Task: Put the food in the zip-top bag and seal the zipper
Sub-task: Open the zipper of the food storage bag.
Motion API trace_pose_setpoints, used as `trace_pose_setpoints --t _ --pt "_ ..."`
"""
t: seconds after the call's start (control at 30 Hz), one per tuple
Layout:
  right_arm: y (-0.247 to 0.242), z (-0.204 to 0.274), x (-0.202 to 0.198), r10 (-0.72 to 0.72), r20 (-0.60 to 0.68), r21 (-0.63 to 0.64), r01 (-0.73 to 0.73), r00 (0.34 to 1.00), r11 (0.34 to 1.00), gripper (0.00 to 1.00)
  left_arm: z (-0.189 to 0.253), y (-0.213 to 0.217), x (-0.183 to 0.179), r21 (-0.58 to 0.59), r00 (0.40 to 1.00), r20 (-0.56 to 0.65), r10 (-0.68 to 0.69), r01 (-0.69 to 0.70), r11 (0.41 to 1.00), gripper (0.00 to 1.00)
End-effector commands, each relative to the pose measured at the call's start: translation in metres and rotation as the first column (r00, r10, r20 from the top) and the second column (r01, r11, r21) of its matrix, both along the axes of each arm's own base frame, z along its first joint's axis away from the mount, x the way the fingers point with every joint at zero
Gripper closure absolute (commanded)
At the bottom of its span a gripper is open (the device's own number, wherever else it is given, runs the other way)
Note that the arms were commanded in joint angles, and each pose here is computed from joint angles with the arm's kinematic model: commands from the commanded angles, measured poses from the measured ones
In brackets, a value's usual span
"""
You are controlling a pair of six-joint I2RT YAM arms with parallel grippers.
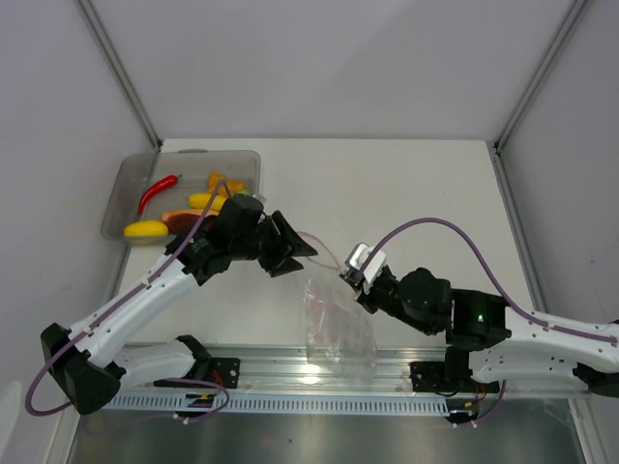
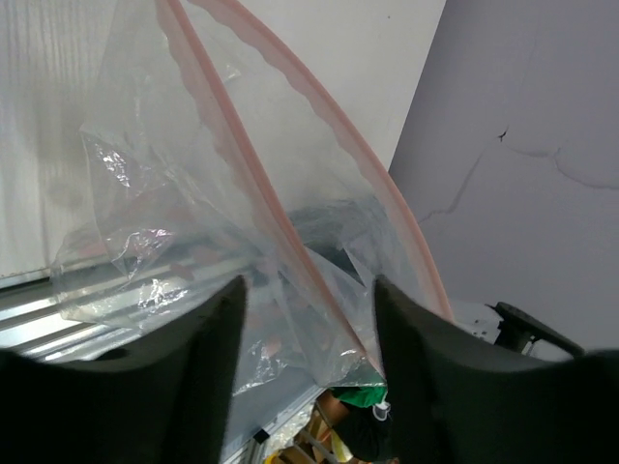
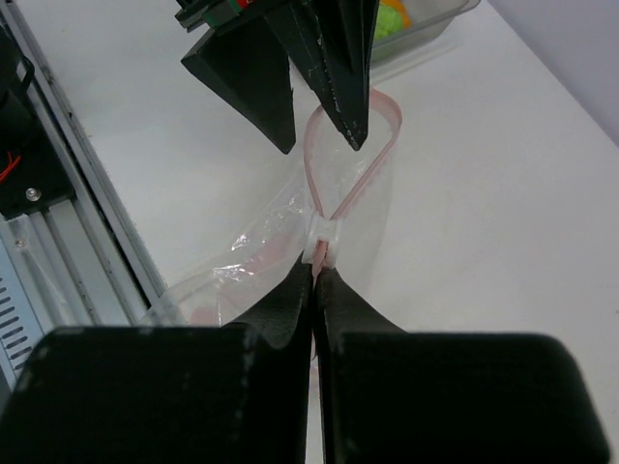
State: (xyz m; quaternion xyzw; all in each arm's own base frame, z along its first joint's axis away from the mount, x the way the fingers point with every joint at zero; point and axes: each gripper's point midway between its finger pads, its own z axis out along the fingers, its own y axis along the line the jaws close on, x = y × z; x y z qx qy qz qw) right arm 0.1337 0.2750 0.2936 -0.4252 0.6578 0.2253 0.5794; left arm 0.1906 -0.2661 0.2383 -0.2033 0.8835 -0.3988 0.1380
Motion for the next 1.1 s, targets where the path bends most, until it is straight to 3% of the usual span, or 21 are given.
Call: trace_pose_setpoints --t 0.0,0.1,0.13,0.33,0.37,0.4,0.47,0.5,0.57,0.7,0.93,1.07 --pt "-0.004 0.022 0.005 -0.059 0.051 0.023 0.058 0.997 0.998 1.0 0.005 -0.005 -0.009 -0.057 0.999 0.007 -0.033 0.034 0.998 0.47" --pt "-0.001 0.026 0.003 -0.07 0.05 0.034 0.068 0.996 0.997 1.0 0.001 -0.006 -0.015 -0.083 0.998 0.016 -0.055 0.056 0.995 0.62" --pt "0.002 0.024 0.003 -0.07 0.044 0.02 0.069 0.997 0.997 1.0 0.005 -0.009 -0.012 -0.104 0.997 0.041 -0.06 0.064 0.992 0.71" --pt "0.012 0.036 -0.005 -0.089 -0.003 0.015 0.089 0.996 0.996 0.96 0.008 -0.016 -0.014 -0.154 0.989 0.106 -0.106 0.121 0.981 0.99" --pt "0.013 0.032 -0.006 -0.099 -0.007 -0.007 0.099 0.995 0.995 0.93 0.012 -0.018 -0.012 -0.156 0.981 0.149 -0.122 0.145 0.977 0.99" --pt "0.012 0.038 -0.006 -0.121 -0.023 0.015 0.122 0.992 0.992 0.8 0.015 -0.018 -0.01 -0.152 0.977 0.177 -0.123 0.15 0.977 0.99" --pt "0.008 0.038 -0.006 -0.142 -0.043 0.012 0.143 0.989 0.99 0.69 0.021 -0.015 -0.007 -0.134 0.96 0.246 -0.133 0.169 0.976 0.99" --pt "0.006 0.044 -0.005 -0.157 -0.044 0.02 0.158 0.987 0.987 0.58 0.027 -0.015 -0.004 -0.13 0.949 0.285 -0.131 0.174 0.976 0.99" --pt "0.003 0.046 -0.007 -0.168 -0.094 0.043 0.172 0.981 0.984 0.45 0.033 -0.01 0.001 -0.098 0.924 0.362 -0.127 0.174 0.98 0.99" --pt "0.0 0.063 -0.017 -0.123 -0.171 0.124 0.146 0.978 0.981 0.01 0.054 -0.012 0.003 -0.064 0.834 0.523 -0.176 0.244 0.968 0.99" --pt "-0.008 0.087 -0.02 -0.132 -0.33 0.268 0.226 0.935 0.936 0.01 0.051 -0.005 0.008 0.146 0.718 0.636 -0.283 0.247 0.958 0.99" --pt "-0.014 0.098 0.005 -0.218 -0.388 0.209 0.316 0.895 0.926 0.02 0.041 -0.007 0.008 0.218 0.687 0.65 -0.326 0.243 0.945 0.99"
